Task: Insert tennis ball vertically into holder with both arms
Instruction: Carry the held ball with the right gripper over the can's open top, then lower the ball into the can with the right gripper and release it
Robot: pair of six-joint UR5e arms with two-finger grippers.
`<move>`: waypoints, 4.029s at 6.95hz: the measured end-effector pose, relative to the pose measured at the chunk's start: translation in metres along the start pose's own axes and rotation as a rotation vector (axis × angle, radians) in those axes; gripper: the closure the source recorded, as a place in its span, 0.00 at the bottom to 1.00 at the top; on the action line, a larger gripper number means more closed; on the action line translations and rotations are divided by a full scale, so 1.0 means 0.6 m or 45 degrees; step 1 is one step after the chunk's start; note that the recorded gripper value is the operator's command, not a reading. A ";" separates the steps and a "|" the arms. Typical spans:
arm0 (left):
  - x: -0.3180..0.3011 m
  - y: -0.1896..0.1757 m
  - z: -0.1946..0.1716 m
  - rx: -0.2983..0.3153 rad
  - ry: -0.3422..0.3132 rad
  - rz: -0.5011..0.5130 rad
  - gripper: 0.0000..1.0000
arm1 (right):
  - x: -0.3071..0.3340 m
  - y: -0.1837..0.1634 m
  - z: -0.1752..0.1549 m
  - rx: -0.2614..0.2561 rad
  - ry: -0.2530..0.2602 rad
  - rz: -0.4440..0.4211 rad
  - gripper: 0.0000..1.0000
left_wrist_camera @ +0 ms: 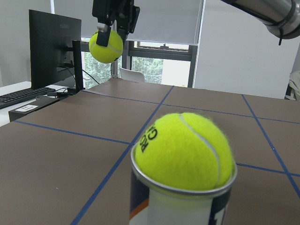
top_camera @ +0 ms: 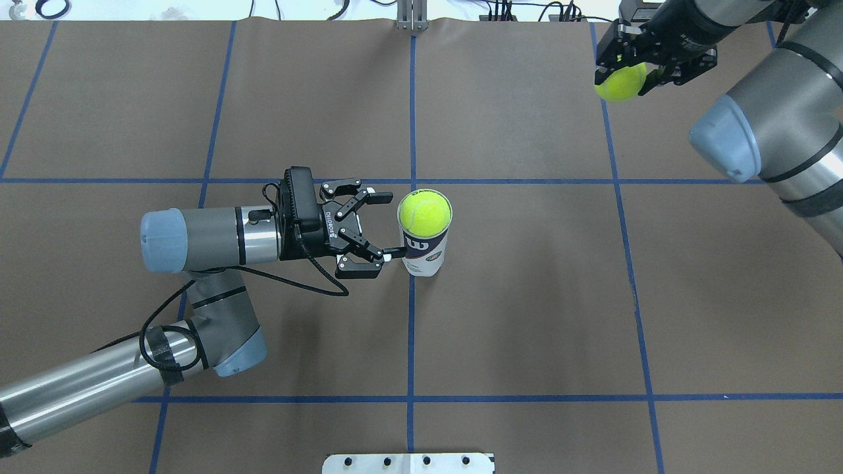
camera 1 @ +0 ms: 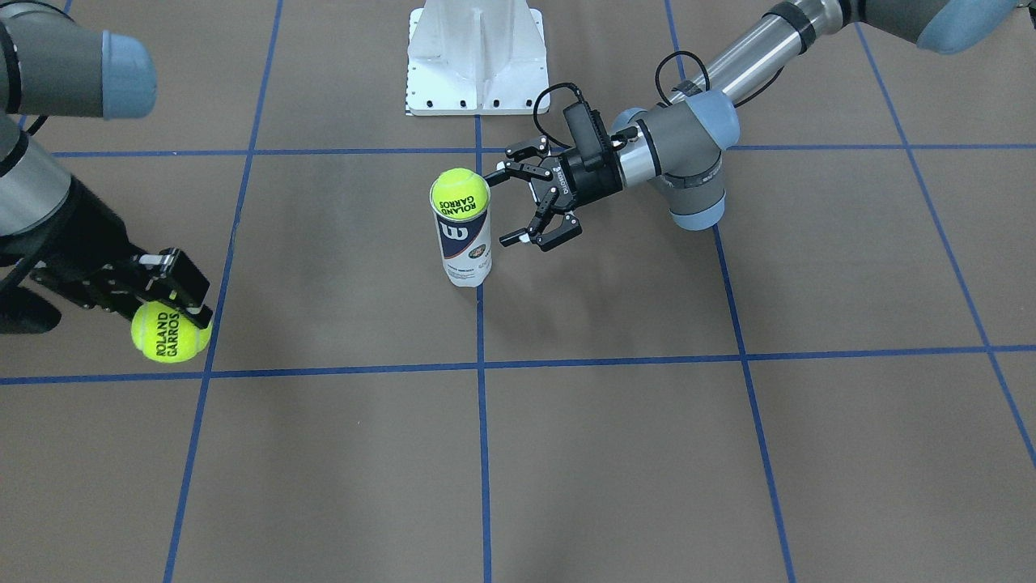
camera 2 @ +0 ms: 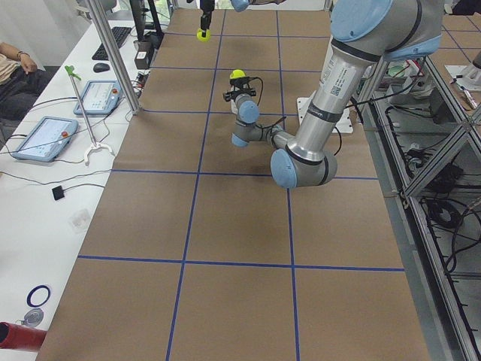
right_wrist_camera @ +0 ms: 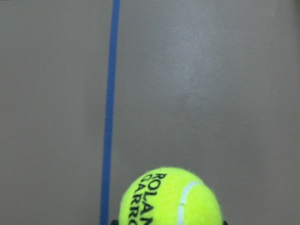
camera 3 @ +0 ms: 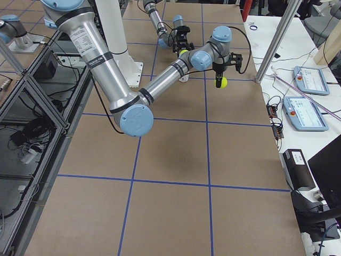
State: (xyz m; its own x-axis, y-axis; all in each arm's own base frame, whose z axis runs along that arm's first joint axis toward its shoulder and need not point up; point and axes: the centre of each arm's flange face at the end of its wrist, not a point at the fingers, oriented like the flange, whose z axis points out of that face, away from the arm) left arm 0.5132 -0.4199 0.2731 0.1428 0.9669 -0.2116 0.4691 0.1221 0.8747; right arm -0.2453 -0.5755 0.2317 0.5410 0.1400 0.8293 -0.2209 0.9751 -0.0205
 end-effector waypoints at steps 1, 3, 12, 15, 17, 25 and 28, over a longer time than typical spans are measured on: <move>0.000 0.000 0.000 -0.001 0.000 0.000 0.01 | -0.064 0.046 -0.021 -0.016 -0.045 0.076 1.00; 0.000 0.002 0.001 -0.004 0.000 -0.002 0.01 | -0.182 0.148 -0.052 -0.055 -0.061 0.166 1.00; 0.008 0.013 0.007 -0.013 0.006 -0.007 0.01 | -0.375 0.322 0.005 0.007 0.095 0.219 1.00; 0.007 0.017 0.007 -0.018 0.004 -0.008 0.01 | -0.393 0.336 0.048 0.023 0.143 0.205 1.00; 0.006 0.019 0.006 -0.021 0.003 -0.008 0.01 | -0.396 0.344 0.064 0.032 0.163 0.192 1.00; 0.007 0.016 0.007 -0.016 0.005 -0.007 0.01 | -0.399 0.348 0.061 0.034 0.134 0.165 0.01; 0.007 0.012 0.006 -0.009 0.006 -0.005 0.01 | -0.399 0.349 0.055 0.031 0.123 0.150 0.01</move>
State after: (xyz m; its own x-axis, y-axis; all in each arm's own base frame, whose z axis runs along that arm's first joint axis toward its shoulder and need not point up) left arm 0.5205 -0.4157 0.2766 0.1368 0.9675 -0.2127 0.4633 0.1273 0.8770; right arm -0.4478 -0.4104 0.0472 0.5853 0.2703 0.7645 -0.3066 0.9466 -0.0999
